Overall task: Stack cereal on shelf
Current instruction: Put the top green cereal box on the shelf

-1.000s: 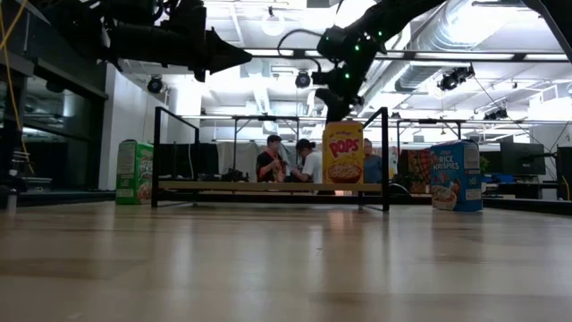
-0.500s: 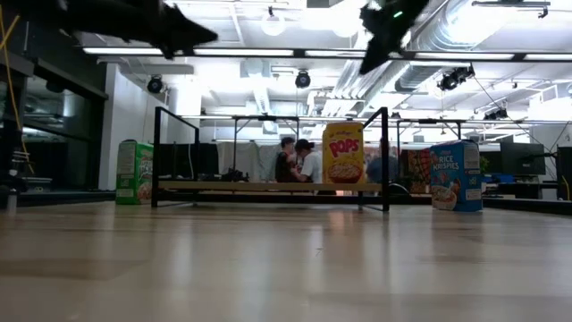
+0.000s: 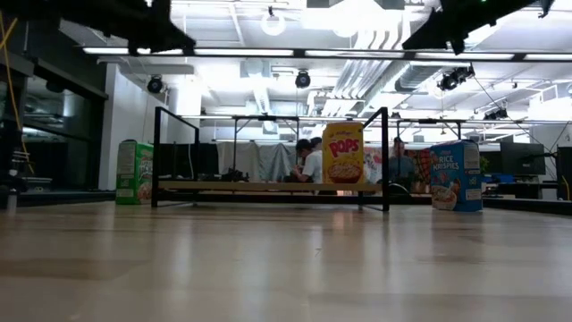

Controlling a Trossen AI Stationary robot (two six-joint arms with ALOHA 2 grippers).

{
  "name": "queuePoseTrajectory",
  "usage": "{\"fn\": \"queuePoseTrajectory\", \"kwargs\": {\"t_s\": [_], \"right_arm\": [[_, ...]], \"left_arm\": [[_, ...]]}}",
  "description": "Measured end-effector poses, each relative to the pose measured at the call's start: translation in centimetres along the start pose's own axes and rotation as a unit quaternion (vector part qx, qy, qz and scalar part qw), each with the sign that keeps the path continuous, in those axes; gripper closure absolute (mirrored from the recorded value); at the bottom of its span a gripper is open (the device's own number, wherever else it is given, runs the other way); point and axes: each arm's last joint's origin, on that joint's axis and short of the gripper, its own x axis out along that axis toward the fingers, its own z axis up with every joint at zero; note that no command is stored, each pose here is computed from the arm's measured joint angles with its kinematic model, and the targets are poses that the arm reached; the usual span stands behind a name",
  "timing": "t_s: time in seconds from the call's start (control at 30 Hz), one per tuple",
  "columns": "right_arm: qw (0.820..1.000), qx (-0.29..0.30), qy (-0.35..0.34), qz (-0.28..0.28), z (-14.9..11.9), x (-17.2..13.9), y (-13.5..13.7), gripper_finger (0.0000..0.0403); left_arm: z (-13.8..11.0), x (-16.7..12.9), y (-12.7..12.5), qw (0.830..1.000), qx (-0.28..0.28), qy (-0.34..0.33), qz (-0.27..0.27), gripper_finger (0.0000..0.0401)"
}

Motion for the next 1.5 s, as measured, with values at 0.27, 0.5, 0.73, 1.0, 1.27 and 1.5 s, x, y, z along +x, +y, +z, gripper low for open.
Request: {"fn": "queuePoseTrajectory", "kwargs": {"t_s": [0.27,0.5,0.73,1.0,1.27,1.5], "right_arm": [[1.0,-0.001,-0.003,0.0,-1.1,-0.4,0.0,0.0403],[1.0,-0.001,0.022,0.001,-1.5,0.7,0.1,0.0403],[0.999,0.0,0.046,0.002,-2.0,1.8,0.1,0.0402],[0.998,0.0,0.063,0.003,-2.3,2.6,0.1,0.0402],[0.998,0.0,0.064,0.003,-2.4,2.6,0.1,0.0402],[0.998,0.0,0.064,0.002,-2.4,2.6,0.1,0.0402]], "left_arm": [[0.9,1.1,2.6,0.951,0.008,0.252,0.177,0.0247],[-1.6,2.0,5.0,0.889,-0.048,0.371,0.265,0.0186],[-3.2,3.4,7.0,0.866,-0.096,0.421,0.251,0.0152],[-5.7,4.2,8.7,0.834,-0.159,0.474,0.236,0.014],[-7.2,4.9,9.0,0.813,-0.163,0.503,0.245,0.014],[-8.3,5.5,9.0,0.8,-0.162,0.526,0.239,0.0141]]}}
